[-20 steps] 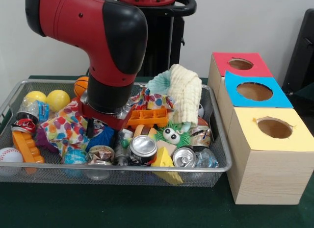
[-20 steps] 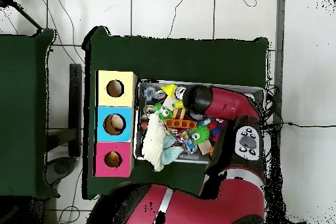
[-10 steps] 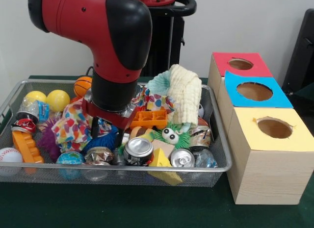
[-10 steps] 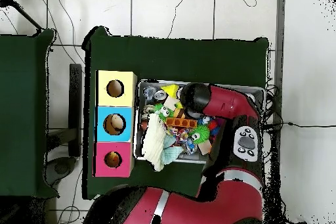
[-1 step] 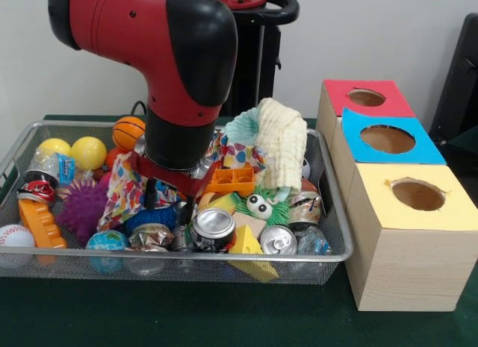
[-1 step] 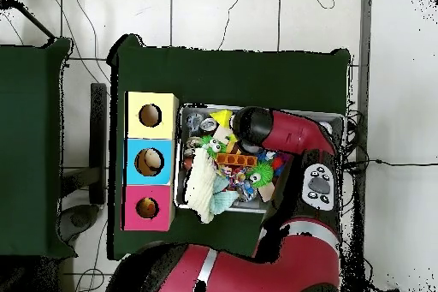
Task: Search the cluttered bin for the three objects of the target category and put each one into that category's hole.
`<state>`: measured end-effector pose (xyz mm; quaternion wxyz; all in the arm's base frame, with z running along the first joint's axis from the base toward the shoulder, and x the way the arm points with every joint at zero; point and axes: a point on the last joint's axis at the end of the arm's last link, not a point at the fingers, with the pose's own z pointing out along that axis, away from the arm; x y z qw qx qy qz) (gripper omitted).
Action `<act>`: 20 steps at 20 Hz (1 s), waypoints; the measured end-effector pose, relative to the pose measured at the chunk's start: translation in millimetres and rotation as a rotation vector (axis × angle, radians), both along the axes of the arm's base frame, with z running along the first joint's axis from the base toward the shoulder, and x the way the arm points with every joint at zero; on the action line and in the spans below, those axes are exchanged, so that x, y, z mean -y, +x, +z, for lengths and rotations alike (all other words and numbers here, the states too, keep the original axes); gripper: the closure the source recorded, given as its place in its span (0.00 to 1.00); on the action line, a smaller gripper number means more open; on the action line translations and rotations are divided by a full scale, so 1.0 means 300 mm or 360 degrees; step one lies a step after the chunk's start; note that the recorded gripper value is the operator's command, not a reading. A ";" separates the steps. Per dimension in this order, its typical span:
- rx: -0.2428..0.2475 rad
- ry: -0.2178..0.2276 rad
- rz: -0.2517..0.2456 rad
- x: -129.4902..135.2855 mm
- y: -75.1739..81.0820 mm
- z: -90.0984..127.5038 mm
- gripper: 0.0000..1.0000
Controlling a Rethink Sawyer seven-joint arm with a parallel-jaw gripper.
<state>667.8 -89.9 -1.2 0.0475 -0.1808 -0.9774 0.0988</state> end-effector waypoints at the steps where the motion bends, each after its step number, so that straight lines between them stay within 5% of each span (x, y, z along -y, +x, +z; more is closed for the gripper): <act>1: -0.0002 0.0002 -0.0002 -0.001 0.000 0.000 0.00; 20: -0.0065 0.0090 -0.0027 -0.169 -0.041 0.018 0.00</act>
